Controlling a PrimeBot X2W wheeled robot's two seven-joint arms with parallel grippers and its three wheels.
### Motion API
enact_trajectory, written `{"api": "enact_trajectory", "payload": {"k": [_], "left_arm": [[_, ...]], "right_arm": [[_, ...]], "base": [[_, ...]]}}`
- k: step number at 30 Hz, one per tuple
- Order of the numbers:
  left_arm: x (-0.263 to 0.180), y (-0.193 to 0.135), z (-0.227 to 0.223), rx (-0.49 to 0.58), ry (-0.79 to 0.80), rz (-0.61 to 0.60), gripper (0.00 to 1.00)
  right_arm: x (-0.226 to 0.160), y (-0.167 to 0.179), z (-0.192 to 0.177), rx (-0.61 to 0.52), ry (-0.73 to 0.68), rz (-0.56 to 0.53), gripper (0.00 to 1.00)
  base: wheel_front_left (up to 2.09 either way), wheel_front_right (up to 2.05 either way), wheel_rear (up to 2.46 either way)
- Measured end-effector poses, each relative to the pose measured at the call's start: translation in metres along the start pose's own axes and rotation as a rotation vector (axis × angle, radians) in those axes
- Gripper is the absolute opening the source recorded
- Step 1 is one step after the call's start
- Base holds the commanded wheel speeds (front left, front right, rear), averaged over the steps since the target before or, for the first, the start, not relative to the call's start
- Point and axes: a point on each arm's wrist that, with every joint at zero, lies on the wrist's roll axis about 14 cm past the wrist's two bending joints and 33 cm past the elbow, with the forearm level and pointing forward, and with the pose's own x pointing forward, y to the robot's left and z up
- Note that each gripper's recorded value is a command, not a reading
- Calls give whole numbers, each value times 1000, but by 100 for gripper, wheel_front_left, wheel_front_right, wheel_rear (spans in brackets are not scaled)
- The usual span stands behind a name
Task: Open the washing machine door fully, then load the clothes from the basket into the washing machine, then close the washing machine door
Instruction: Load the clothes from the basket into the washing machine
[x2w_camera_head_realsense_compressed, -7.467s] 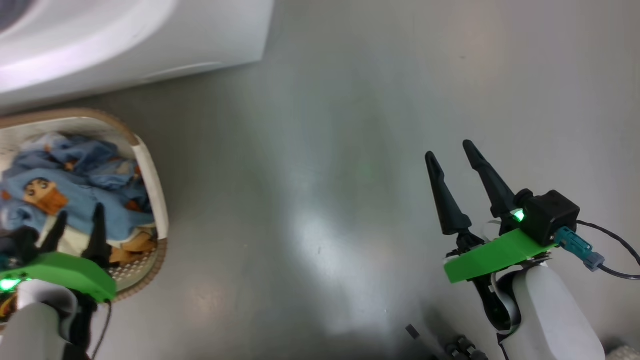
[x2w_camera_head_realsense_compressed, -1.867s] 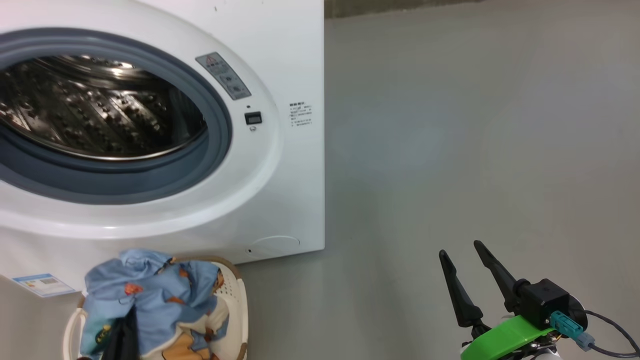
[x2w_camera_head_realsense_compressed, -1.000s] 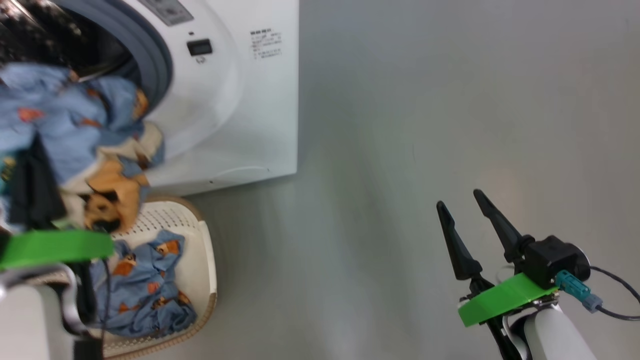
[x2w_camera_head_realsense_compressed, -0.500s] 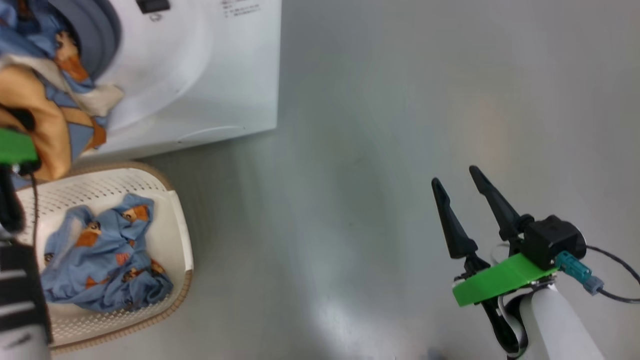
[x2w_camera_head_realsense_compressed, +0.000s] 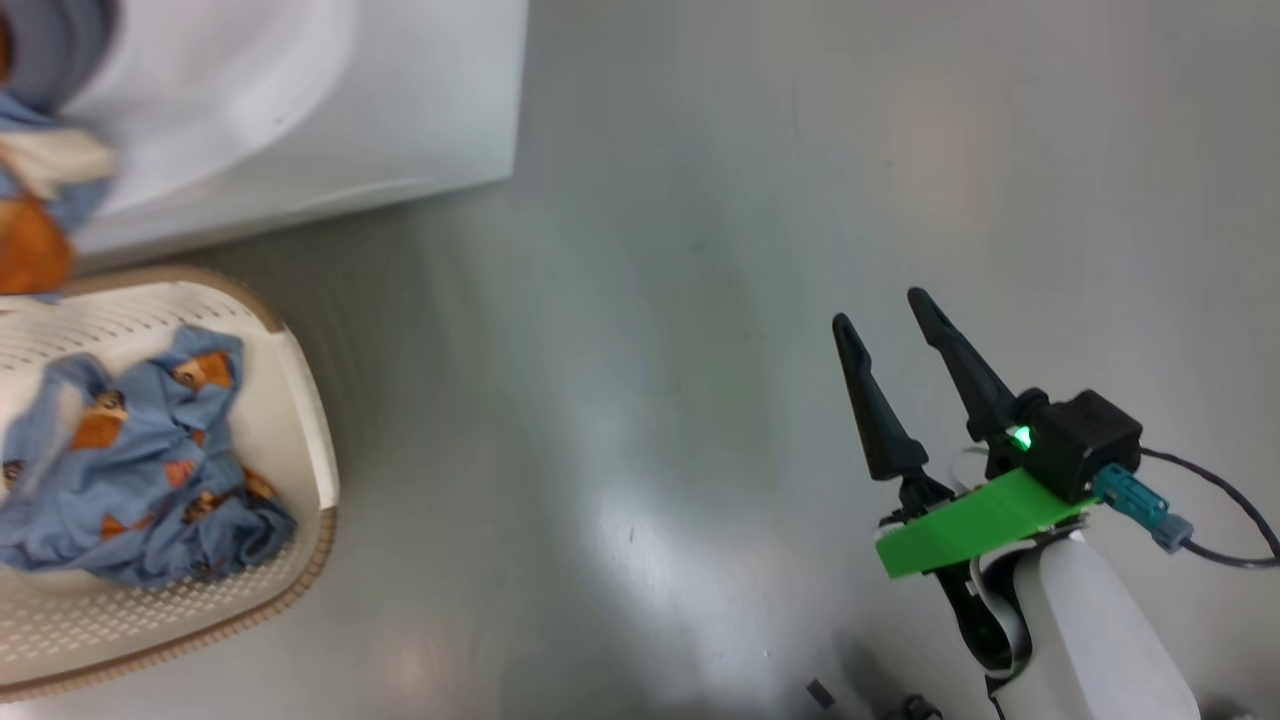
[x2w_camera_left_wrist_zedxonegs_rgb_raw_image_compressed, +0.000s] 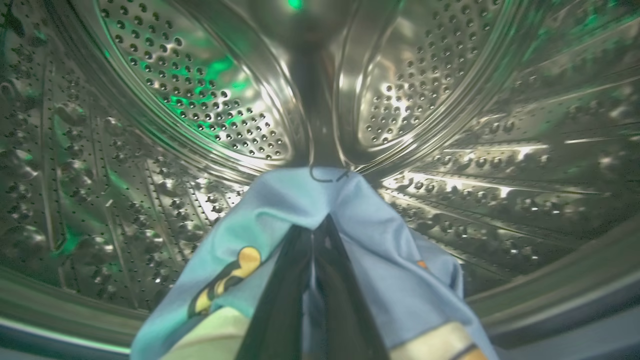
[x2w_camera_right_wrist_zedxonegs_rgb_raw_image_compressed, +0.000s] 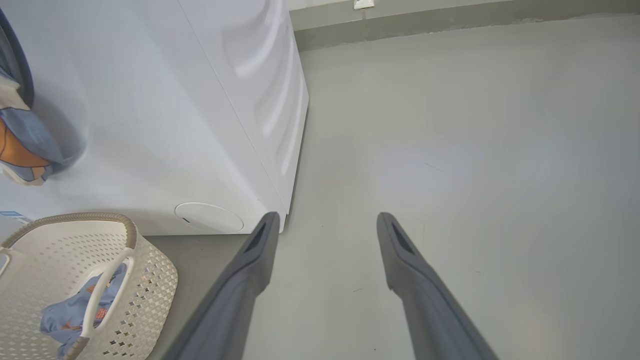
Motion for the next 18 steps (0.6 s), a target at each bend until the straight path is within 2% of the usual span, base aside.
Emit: {"api": "enact_trajectory", "payload": {"k": [12, 18], "left_arm": [[41, -4, -41, -7, 152, -71, 0], [59, -11, -42, -7, 138, -109, 0]], "right_arm": [[19, -3, -30, 51, 57, 0, 100], [20, -5, -47, 62, 97, -5, 100]], "base": [[0, 0, 0], [0, 0, 0]]}}
